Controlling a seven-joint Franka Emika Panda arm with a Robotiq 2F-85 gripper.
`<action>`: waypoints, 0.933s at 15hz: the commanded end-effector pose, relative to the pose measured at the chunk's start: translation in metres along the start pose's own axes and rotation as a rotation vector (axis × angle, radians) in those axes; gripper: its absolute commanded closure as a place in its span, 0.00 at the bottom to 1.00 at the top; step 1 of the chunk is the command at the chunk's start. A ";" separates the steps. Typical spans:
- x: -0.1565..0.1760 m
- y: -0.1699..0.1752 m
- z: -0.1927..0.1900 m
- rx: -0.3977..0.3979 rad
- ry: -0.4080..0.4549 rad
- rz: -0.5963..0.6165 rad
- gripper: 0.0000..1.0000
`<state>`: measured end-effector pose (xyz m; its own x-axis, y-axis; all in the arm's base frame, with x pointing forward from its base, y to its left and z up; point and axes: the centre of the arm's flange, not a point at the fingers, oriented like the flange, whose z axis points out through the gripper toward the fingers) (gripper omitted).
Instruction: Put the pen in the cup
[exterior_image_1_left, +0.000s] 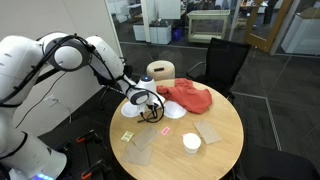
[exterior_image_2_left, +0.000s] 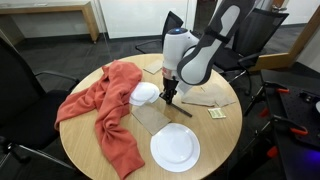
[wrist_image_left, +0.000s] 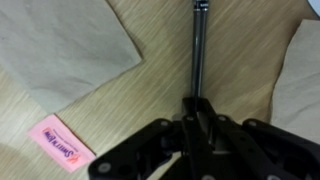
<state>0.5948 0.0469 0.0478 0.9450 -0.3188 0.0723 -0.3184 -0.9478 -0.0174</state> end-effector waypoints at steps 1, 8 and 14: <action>0.001 0.005 -0.030 0.000 0.041 0.058 0.97; 0.030 0.024 -0.098 -0.011 0.139 0.155 0.97; 0.056 0.045 -0.167 -0.012 0.203 0.178 0.97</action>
<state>0.6312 -0.0062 0.1777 0.8504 -0.4537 0.2664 -0.4597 -0.8870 -0.0436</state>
